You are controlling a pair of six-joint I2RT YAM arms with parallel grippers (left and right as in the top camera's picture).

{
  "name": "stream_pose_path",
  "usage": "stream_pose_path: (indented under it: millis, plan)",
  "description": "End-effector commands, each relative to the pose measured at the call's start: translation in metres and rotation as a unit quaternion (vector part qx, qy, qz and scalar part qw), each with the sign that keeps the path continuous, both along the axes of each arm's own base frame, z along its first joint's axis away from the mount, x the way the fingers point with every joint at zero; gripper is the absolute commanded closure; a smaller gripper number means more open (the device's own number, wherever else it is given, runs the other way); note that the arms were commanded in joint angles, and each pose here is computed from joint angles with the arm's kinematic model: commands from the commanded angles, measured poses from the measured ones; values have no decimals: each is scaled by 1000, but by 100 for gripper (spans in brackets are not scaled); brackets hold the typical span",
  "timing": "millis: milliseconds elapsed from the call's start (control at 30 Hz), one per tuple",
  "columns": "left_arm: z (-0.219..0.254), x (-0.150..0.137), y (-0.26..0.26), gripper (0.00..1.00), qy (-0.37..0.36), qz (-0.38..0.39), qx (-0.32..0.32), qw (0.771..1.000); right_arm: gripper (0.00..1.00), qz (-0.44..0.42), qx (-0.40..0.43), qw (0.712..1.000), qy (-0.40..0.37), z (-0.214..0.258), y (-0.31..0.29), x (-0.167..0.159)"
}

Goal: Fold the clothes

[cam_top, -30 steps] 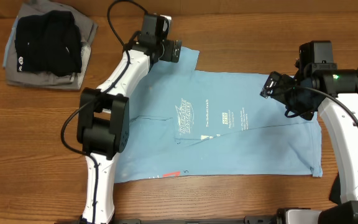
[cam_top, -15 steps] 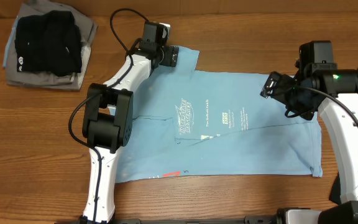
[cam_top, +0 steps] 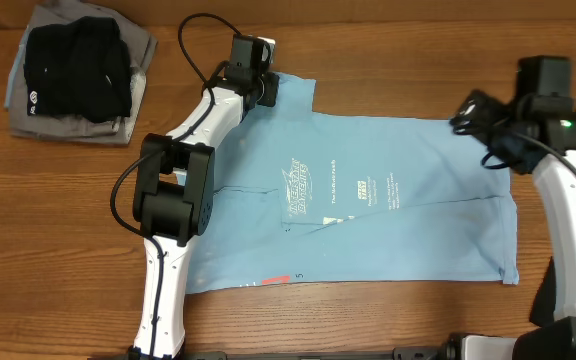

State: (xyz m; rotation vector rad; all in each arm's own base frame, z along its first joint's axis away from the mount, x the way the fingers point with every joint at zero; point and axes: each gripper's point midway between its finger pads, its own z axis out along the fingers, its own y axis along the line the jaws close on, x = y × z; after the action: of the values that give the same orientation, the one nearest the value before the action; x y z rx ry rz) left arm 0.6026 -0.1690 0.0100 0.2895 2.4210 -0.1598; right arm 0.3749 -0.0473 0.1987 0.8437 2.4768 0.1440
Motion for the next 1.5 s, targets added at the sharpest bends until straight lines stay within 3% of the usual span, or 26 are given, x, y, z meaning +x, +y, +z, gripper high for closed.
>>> stream_pose_path:
  millis: [0, 167, 400, 600, 1267, 1467]
  plan:
    - [-10, -1, 1, 85, 11, -2, 5, 1000, 0, -50, -12, 998, -27, 5, -36, 9]
    - [-10, -2, 1, 91, 12, -2, 6, 1000, 0, -57, -10, 998, -40, -15, -65, 36]
    - [-13, -5, 2, 96, 20, -2, 8, 1000, 0, -26, -4, 1000, -7, -83, -81, 76]
    - [-17, -9, 3, 96, 32, -2, 11, 999, 0, -32, -78, 995, 51, -126, -116, 92]
    - [-17, -10, 2, 96, 33, -2, 9, 999, 0, -29, -71, 991, 107, -193, -136, 88]
    - [-17, -10, 1, 96, 34, -4, 7, 999, 6, -26, -63, 989, 134, -215, -133, 80]
